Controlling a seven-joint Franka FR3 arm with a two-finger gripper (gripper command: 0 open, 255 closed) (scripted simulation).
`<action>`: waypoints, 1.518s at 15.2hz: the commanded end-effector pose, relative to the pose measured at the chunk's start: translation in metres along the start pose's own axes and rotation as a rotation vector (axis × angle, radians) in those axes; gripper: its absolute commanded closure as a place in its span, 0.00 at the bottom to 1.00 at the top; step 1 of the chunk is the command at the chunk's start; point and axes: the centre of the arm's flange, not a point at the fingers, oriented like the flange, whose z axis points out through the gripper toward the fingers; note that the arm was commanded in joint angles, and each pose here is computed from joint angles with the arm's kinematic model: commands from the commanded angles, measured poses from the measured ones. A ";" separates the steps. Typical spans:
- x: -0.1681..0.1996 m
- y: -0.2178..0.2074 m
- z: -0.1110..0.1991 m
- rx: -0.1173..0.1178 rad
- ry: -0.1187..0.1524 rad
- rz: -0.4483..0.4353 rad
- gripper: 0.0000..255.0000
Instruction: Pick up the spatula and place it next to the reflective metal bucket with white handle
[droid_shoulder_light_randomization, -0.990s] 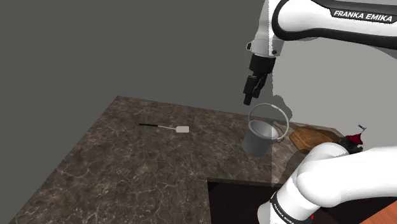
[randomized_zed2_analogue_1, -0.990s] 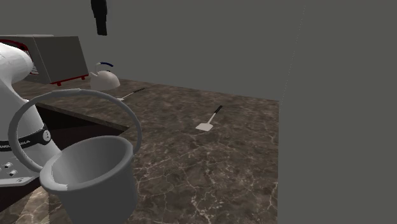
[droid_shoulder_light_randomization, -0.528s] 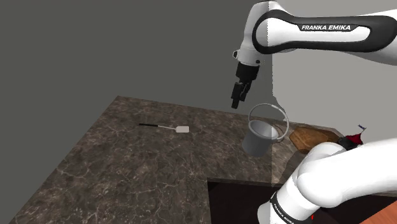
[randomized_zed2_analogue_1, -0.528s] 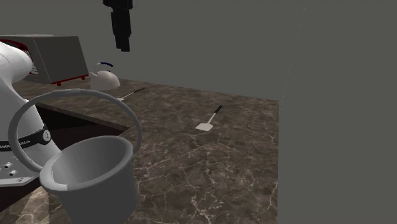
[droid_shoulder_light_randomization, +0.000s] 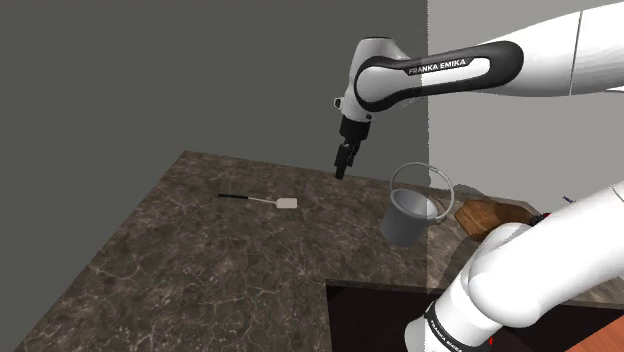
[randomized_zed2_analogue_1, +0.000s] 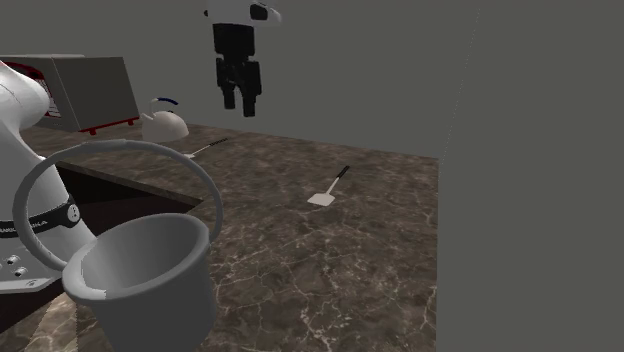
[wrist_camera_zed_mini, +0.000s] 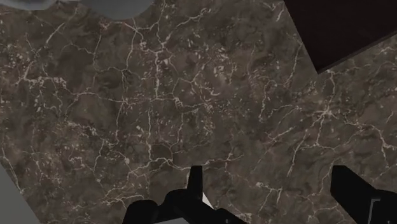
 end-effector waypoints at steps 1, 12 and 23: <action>0.021 0.008 0.016 -0.001 0.010 -0.036 0.00; 0.131 0.027 0.099 -0.003 0.059 -0.227 0.00; 0.247 0.025 0.176 -0.005 0.107 -0.418 0.00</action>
